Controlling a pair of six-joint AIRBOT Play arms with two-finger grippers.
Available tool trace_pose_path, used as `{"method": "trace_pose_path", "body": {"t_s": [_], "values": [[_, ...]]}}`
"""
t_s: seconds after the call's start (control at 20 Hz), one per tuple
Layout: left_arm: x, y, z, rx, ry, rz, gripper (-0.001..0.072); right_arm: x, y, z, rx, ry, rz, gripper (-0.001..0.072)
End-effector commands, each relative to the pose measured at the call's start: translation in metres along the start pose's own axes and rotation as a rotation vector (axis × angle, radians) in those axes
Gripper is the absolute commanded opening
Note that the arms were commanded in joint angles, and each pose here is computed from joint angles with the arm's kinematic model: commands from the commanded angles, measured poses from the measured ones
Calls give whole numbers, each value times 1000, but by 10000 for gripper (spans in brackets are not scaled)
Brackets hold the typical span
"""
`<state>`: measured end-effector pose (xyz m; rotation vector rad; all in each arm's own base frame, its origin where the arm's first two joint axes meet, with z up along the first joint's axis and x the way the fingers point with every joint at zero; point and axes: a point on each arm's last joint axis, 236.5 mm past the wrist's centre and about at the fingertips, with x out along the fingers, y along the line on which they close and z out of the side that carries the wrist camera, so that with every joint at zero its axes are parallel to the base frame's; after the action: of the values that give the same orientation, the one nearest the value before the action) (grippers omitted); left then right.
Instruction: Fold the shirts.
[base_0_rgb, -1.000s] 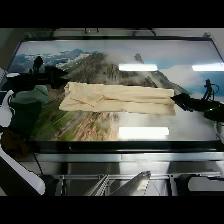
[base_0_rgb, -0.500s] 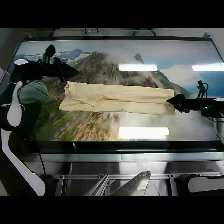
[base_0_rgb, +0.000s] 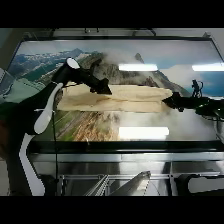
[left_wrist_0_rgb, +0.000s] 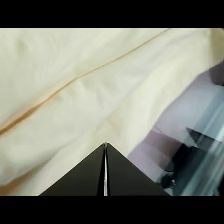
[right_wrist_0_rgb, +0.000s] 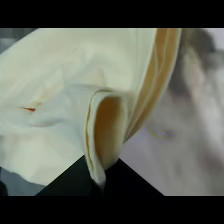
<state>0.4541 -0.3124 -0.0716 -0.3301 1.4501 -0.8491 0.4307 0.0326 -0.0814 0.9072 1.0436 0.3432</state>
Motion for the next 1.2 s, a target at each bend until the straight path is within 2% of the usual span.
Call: {"method": "trace_pose_path", "body": {"t_s": [0.0,0.35,0.5,0.6,0.7,0.8,0.95,1.15], "values": [[42,11,-5,16,15,149,9,-23,38,0,-33,37,121,20],[66,-10,-10,-83,33,-9,9,-72,190,1,-201,49,500,20],[17,-76,5,-23,-24,-248,9,-60,240,-21,-275,101,569,20],[-51,-133,5,26,-41,-472,8,-38,265,-38,-300,133,568,20],[-130,-170,0,89,-86,-621,6,-12,290,-54,-340,129,550,20],[-202,-176,-2,150,-187,-626,6,21,314,-70,-380,95,513,20],[-293,-167,-7,201,-368,-558,7,85,340,-103,-419,100,470,20],[-368,-158,-31,244,-507,-471,8,194,376,-159,-488,148,475,20]]}}
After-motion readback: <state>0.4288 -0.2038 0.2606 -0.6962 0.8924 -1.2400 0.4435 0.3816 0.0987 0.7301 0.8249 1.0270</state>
